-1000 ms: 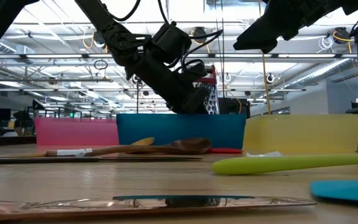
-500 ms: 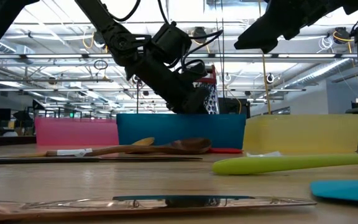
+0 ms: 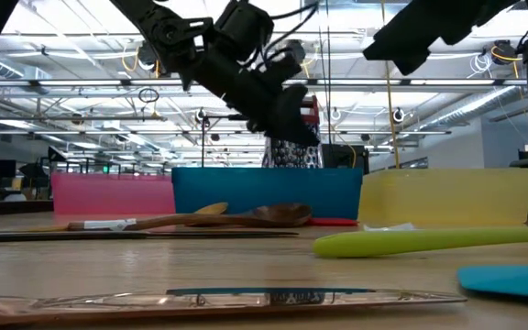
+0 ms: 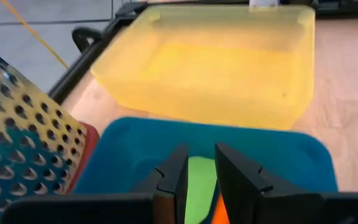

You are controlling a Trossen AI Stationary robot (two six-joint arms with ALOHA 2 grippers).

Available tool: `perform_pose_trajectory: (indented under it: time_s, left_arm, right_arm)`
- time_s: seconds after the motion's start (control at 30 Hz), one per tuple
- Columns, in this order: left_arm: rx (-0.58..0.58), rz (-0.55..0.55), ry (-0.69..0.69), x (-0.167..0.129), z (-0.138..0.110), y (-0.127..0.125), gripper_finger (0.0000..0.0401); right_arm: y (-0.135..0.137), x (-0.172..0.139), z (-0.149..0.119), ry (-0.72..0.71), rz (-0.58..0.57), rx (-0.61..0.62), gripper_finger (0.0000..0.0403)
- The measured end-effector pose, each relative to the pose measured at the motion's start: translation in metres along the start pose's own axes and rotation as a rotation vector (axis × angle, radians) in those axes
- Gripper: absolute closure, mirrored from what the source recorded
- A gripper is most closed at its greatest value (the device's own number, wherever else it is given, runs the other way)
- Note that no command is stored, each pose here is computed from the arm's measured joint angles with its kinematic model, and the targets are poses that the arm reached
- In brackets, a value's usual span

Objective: Pick & Place Kitchen Items
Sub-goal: Put the blue spatula into the blue bin

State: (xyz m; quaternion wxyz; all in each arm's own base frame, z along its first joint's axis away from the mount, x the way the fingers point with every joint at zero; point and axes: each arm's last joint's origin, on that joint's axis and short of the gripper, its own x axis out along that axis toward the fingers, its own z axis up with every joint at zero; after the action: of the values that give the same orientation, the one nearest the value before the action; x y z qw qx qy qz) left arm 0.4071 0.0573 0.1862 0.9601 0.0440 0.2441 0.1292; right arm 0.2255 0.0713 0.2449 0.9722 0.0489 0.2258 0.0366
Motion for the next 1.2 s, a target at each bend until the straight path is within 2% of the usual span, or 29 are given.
perform_pose_trajectory:
  time_s: [0.23,0.57,0.87,1.2]
  left_arm:
    - [-0.005,-0.001,-0.034,-0.009,0.011,0.002,0.0316]
    - [0.019,-0.016,-0.038,-0.011,0.012,-0.005,0.0316]
    - [0.029,-0.035,-0.051,-0.012,0.013,-0.013,0.0316]
    - [0.033,-0.06,-0.064,-0.015,0.015,-0.025,0.0316]
  right_arm:
    - [0.013,-0.003,-0.003,0.009,0.052,0.055,0.0284]
    - [0.038,-0.008,-0.01,0.035,0.141,0.137,0.0284]
    - [0.066,0.01,-0.038,0.124,0.096,0.189,0.0284]
    - [0.098,0.004,-0.046,0.141,0.202,0.257,0.0284]
